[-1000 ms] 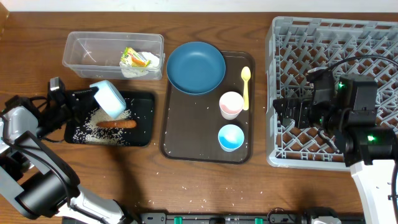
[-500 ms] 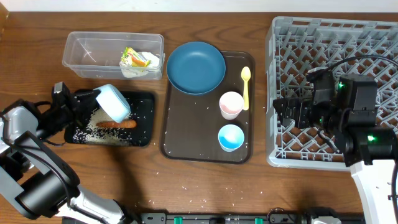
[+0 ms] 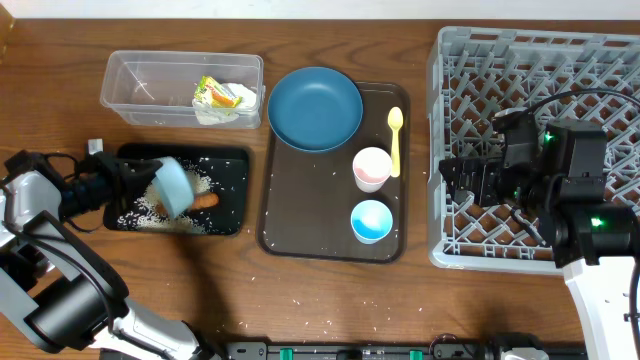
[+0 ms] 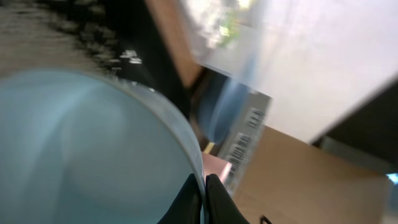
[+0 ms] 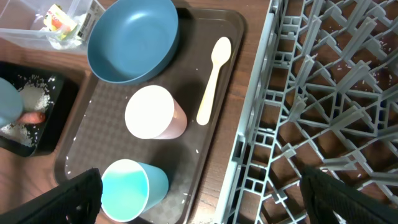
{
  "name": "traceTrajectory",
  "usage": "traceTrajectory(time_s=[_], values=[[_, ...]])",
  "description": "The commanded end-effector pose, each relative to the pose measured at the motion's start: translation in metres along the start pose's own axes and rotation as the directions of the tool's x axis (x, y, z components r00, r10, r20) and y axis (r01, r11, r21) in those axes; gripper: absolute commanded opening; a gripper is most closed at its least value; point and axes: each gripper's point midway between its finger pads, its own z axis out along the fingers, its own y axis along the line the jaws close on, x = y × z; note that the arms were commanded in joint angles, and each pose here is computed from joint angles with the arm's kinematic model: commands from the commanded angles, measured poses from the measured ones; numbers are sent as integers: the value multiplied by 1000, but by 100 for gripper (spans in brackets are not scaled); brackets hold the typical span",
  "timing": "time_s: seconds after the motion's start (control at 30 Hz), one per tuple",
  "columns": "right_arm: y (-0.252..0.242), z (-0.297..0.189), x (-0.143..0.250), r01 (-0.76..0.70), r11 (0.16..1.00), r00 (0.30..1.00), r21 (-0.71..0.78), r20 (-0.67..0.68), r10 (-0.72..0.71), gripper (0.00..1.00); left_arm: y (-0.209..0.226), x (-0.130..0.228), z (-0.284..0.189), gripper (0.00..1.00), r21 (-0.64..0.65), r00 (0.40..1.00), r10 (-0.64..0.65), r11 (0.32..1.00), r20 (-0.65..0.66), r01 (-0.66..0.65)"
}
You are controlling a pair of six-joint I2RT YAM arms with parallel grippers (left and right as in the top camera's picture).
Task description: Sort waste into correct bins and load items into the dishwasher rack
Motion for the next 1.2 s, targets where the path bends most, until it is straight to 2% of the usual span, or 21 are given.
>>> traceTrajectory(time_s=[0.0,0.27,0.47,0.73,0.87,1.0,1.1,1.17], values=[[4,-3,-6,8,1000,1000,-4,15,-8,99,18,-3,0,6,-92,998,-62,994,21,63],[4,-3,-6,8,1000,1000,-4,15,-8,99,-21,-1,-2,6,112,1000,-4,994,-6,5],[4,-3,-6,8,1000,1000,-3,15,-8,99,-58,15,-6,6,267,995,94,960,-39,-80],[4,-3,-6,8,1000,1000,-3,15,-8,99,-94,45,0,6,342,975,206,925,-84,-166],[1,-3,-6,8,1000,1000,14,16,-8,99,-102,72,15,6,256,953,282,935,-113,-246],[1,-3,-7,8,1000,1000,15,18,-8,99,-96,105,39,6,59,905,396,918,-158,-391],[1,-3,-7,8,1000,1000,15,19,-9,99,-84,127,59,6,-114,843,495,844,-210,-524],[1,-3,-7,9,1000,1000,15,21,-9,99,-73,141,75,6,-221,790,552,763,-267,-607]])
